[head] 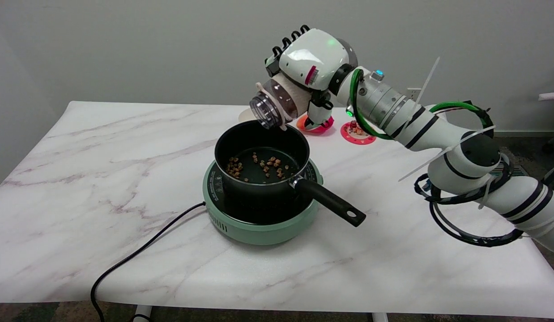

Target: Pour the contents of the bottle into the soup pot.

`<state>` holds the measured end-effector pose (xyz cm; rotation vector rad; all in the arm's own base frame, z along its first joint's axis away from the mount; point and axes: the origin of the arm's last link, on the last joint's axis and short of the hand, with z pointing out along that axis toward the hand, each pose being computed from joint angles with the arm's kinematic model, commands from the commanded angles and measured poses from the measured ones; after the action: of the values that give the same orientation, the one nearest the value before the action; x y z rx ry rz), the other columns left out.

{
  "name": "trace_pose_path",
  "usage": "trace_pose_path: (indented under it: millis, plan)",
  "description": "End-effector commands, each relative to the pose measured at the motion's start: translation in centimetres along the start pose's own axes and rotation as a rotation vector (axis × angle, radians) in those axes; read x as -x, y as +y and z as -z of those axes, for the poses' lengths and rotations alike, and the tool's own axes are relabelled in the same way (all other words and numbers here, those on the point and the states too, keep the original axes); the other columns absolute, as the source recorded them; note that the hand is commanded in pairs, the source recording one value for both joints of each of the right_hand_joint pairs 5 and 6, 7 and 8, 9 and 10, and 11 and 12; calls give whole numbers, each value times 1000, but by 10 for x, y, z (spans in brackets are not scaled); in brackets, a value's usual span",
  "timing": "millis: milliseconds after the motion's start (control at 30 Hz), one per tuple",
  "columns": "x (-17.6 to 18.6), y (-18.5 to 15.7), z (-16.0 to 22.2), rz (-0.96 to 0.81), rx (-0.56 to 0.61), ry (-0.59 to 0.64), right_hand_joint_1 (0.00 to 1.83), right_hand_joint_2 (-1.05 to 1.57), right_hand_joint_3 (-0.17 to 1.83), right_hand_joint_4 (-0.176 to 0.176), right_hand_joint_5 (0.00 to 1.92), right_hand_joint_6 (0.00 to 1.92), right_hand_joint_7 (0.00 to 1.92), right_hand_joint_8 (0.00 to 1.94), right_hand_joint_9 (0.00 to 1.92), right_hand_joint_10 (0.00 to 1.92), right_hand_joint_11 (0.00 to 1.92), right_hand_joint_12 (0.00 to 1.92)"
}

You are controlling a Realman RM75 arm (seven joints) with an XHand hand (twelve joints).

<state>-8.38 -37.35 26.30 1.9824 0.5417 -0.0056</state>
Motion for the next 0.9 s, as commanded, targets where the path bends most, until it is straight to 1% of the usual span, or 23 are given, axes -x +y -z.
trace_pose_path:
  millis: [33, 200, 233, 300, 400, 433, 467, 500, 733, 900]
  plan:
    - [6, 6, -5, 262, -89, -28, 1456, 1067, 475, 0, 1920, 1920, 1904, 1904, 1310, 1310, 1216, 1216]
    - [24, 16, -3, 244, -74, -84, 1444, 1081, 472, 0, 1920, 1920, 1905, 1905, 1310, 1310, 1217, 1217]
    - [28, 23, -1, 245, -58, -100, 1442, 1081, 474, 0, 1920, 1920, 1905, 1905, 1310, 1310, 1217, 1217]
    - [27, 20, -1, 279, -76, -103, 1440, 1077, 485, 0, 1920, 1920, 1906, 1906, 1309, 1309, 1216, 1216]
    - [29, 24, 0, 305, -73, -114, 1436, 1079, 494, 0, 1920, 1920, 1908, 1908, 1308, 1308, 1215, 1215]
    - [-1, -31, 0, 370, -241, -22, 1437, 1074, 496, 0, 1920, 1920, 1908, 1908, 1308, 1308, 1215, 1215]
    - [23, 12, -1, 335, -113, -98, 1435, 1077, 497, 0, 1920, 1920, 1908, 1908, 1308, 1308, 1214, 1214]
    - [31, 26, 0, 327, -75, -123, 1434, 1077, 498, 0, 1920, 1920, 1908, 1908, 1307, 1307, 1213, 1213]
    - [37, 30, 1, 371, -79, -145, 1437, 1053, 501, 0, 1920, 1920, 1901, 1901, 1298, 1298, 1206, 1206]
    - [33, 34, -1, 414, -90, -146, 1440, 1037, 510, 0, 1920, 1920, 1892, 1892, 1295, 1295, 1202, 1202]
